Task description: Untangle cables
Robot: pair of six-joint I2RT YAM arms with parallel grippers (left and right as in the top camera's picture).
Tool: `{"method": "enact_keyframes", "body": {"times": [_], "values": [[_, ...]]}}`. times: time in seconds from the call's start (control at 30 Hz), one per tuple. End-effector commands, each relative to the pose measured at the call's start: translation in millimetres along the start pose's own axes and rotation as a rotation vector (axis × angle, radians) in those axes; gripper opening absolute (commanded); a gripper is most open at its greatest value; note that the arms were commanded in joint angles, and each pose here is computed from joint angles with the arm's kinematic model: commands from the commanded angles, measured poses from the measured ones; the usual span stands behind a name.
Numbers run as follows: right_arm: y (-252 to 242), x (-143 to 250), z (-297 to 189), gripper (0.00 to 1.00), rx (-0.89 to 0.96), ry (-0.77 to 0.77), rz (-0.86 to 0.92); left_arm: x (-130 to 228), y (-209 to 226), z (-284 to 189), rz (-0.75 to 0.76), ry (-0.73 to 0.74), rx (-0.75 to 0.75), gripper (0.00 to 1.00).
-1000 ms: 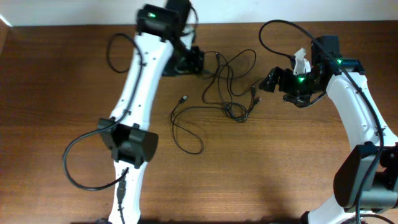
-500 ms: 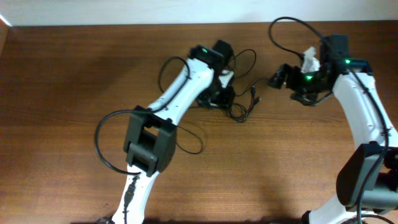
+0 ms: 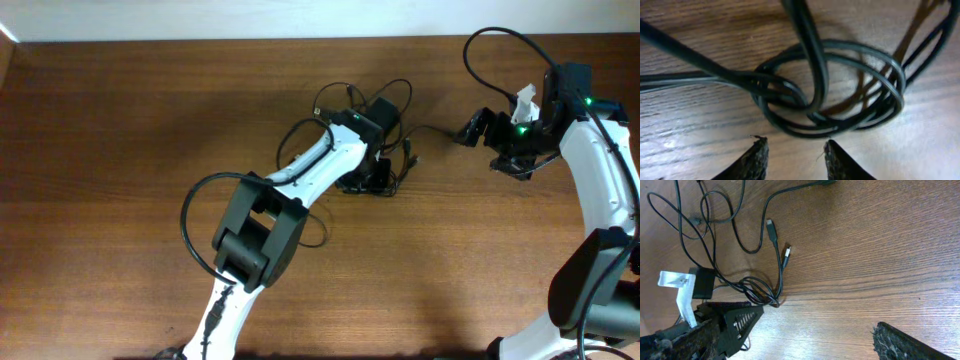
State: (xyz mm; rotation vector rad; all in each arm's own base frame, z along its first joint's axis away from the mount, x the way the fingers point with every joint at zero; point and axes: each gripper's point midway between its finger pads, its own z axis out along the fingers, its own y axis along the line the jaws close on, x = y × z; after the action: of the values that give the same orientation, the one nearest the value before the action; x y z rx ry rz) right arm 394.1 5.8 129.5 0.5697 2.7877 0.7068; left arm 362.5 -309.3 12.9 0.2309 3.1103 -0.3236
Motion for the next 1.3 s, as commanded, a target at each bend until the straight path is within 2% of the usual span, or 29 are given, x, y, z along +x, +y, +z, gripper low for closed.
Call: {"method": "enact_keyframes", "body": {"times": [0.0, 0.1, 0.33, 0.37, 0.53, 0.63, 0.87, 1.0, 1.07, 1.17, 1.27], "values": [[-3, 4, 3, 0.98, 0.015, 0.016, -0.023, -17, 3, -4, -0.108, -0.098, -0.038, 0.40], [-6, 6, 3, 0.98, 0.030, 0.024, -0.025, -27, 1, -4, -0.116, -0.137, -0.030, 0.41], [-6, 7, 3, 0.98, 0.029, 0.026, -0.046, -22, 19, 20, -0.128, -0.109, -0.110, 0.39], [-6, 7, 3, 0.98, 0.029, 0.025, -0.047, -20, 20, 21, -0.129, -0.099, -0.117, 0.36], [-6, 7, 3, 0.98, 0.029, 0.025, -0.047, -20, 20, 20, -0.129, -0.096, -0.117, 0.09], [-6, 7, 3, 0.98, 0.029, 0.025, -0.047, -23, 15, 10, -0.123, -0.103, -0.109, 0.00], [-6, 9, 3, 0.98, 0.027, 0.036, -0.042, -47, -18, -78, -0.001, -0.207, -0.034, 0.00], [-1, 20, 6, 0.98, 0.026, 0.074, -0.045, -53, -48, -140, 0.080, -0.279, 0.085, 0.00], [21, 32, 11, 0.98, -0.045, 0.117, -0.124, -59, -59, -174, 0.090, -0.344, 0.119, 0.00], [52, 49, 18, 0.98, -0.131, 0.164, -0.216, -62, -64, -194, 0.100, -0.382, 0.138, 0.00], [68, 56, 25, 0.98, -0.145, 0.172, -0.269, -58, -61, -194, 0.096, -0.369, 0.127, 0.00]]}}
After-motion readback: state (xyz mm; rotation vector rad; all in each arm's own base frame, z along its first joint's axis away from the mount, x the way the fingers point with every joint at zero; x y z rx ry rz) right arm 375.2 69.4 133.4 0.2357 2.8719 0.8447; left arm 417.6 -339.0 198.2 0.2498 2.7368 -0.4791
